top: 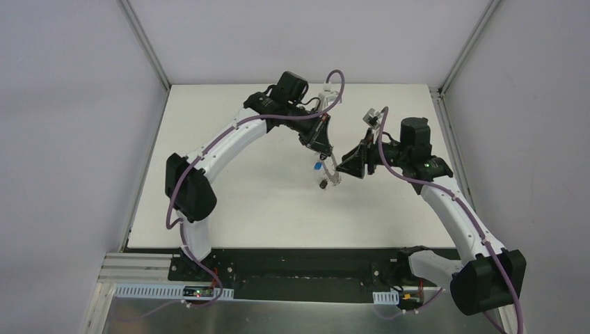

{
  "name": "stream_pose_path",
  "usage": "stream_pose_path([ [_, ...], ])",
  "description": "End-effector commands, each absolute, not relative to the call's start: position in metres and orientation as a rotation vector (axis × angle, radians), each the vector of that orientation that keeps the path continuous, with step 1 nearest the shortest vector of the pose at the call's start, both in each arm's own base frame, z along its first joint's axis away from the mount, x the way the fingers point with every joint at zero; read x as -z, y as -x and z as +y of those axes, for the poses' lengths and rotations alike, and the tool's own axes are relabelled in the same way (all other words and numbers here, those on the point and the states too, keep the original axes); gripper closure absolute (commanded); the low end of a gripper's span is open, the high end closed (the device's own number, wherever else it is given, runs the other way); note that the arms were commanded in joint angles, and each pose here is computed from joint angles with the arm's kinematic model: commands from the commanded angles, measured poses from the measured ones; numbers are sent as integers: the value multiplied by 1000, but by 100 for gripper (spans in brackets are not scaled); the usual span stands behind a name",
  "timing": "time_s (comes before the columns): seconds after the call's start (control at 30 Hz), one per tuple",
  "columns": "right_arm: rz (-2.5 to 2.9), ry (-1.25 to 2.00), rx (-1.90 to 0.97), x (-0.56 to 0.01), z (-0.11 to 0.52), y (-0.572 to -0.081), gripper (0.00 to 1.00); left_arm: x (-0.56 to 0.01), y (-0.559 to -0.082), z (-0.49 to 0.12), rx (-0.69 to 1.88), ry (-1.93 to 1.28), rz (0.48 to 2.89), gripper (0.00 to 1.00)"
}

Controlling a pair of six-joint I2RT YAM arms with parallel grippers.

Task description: Put the keys on the keyring

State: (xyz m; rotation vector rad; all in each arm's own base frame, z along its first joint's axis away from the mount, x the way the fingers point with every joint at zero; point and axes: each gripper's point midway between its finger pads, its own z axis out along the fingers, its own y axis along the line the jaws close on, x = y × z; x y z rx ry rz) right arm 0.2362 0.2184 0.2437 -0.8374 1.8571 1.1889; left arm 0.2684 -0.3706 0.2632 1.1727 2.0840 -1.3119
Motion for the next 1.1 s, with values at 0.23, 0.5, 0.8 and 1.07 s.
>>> stream_pose_path([
  [0.23, 1888, 794, -1037, -245, 194, -240, 37, -239, -286, -372, 1348, -1002, 2143, 100],
  [0.5, 1918, 786, -1010, -230, 187, -243, 33, -125, -244, -319, 1163, -1086, 2470, 100],
  [0.8, 1926, 772, -981, -221, 178, -246, 31, -75, -198, -301, 1089, -1219, 2638, 98],
  [1.07, 1939, 820, -969, -209, 175, -240, 28, -48, -185, -283, 1006, -1240, 2774, 73],
])
